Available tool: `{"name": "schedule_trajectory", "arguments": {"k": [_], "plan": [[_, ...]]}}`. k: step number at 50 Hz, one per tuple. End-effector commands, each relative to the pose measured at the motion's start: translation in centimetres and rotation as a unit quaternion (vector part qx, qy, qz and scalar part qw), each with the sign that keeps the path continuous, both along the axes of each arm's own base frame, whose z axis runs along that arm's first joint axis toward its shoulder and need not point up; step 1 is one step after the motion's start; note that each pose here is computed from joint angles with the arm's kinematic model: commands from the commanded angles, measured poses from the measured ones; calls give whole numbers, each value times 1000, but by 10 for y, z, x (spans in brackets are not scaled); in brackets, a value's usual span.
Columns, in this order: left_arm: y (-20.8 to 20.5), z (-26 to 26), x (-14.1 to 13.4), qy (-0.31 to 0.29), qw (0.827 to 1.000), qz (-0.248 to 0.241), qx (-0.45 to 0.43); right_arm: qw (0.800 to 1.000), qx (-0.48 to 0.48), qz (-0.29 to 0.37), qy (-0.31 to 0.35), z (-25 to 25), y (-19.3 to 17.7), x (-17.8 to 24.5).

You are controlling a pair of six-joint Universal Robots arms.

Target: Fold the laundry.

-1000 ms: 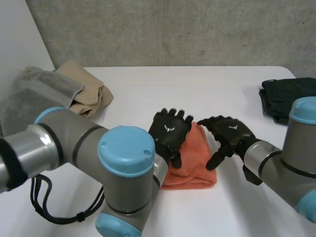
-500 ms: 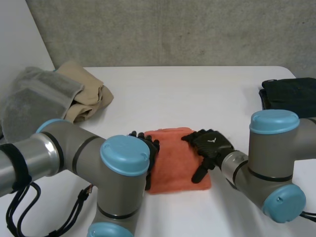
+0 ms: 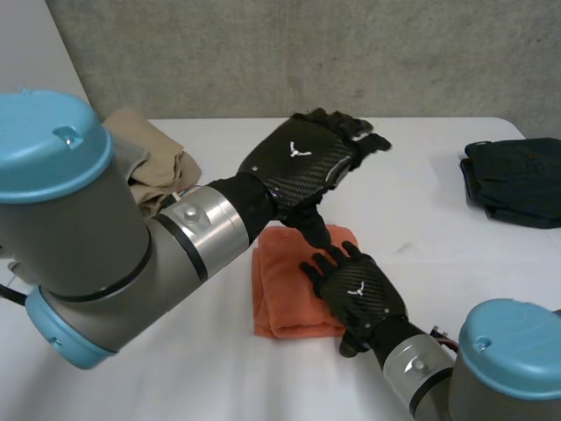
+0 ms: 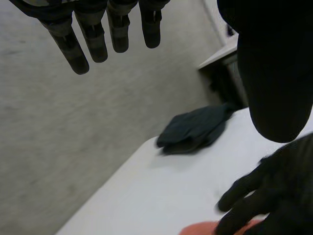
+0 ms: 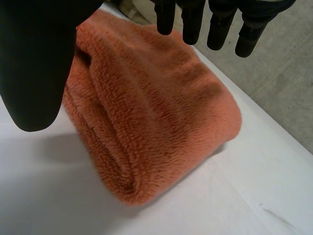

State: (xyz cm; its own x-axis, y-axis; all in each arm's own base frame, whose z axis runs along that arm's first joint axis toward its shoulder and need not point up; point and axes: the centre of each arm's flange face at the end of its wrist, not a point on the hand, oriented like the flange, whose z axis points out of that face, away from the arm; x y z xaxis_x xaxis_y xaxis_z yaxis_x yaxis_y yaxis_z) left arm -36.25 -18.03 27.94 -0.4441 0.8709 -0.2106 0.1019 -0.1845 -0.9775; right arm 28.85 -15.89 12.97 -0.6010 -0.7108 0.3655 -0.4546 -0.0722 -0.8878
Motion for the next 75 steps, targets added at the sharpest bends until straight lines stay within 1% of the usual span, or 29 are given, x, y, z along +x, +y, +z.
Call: {"name": "schedule_trajectory", "arguments": {"k": [1, 5, 10, 17, 31, 37, 49, 61, 65, 70, 75], "plan": [[-4, -8, -1, -3, 1000, -8, 29, 999, -31, -6, -16, -14, -16, 9], [-2, -13, -4, -8, 999, -9, 35, 999, -39, -6, -16, -21, -21, 12], [-4, -16, -4, -10, 999, -7, 37, 999, -48, 0, 0, -33, -25, 16], [-4, -15, -4, -9, 999, -7, 37, 999, -53, 2, 5, -38, -29, 18], [-4, -14, -3, -8, 999, -7, 37, 998, -70, 2, -7, -31, -38, 25], [-4, -17, -2, -10, 999, -5, 42, 998, -68, -1, -5, -38, -47, 28], [-4, -17, 0, -11, 999, -3, 43, 994, -100, -3, -34, -17, -60, 36], [-4, -13, 0, -6, 999, -3, 37, 994, -102, -8, -37, -18, -72, 36], [-3, -14, 1, -7, 999, -1, 39, 995, -89, -11, -32, -19, -70, 34], [-3, -16, 1, -9, 999, -1, 40, 998, -54, -11, -9, -25, -62, 23], [-2, -16, 1, -9, 999, -1, 40, 998, -54, -24, -8, -15, -62, 12]]}}
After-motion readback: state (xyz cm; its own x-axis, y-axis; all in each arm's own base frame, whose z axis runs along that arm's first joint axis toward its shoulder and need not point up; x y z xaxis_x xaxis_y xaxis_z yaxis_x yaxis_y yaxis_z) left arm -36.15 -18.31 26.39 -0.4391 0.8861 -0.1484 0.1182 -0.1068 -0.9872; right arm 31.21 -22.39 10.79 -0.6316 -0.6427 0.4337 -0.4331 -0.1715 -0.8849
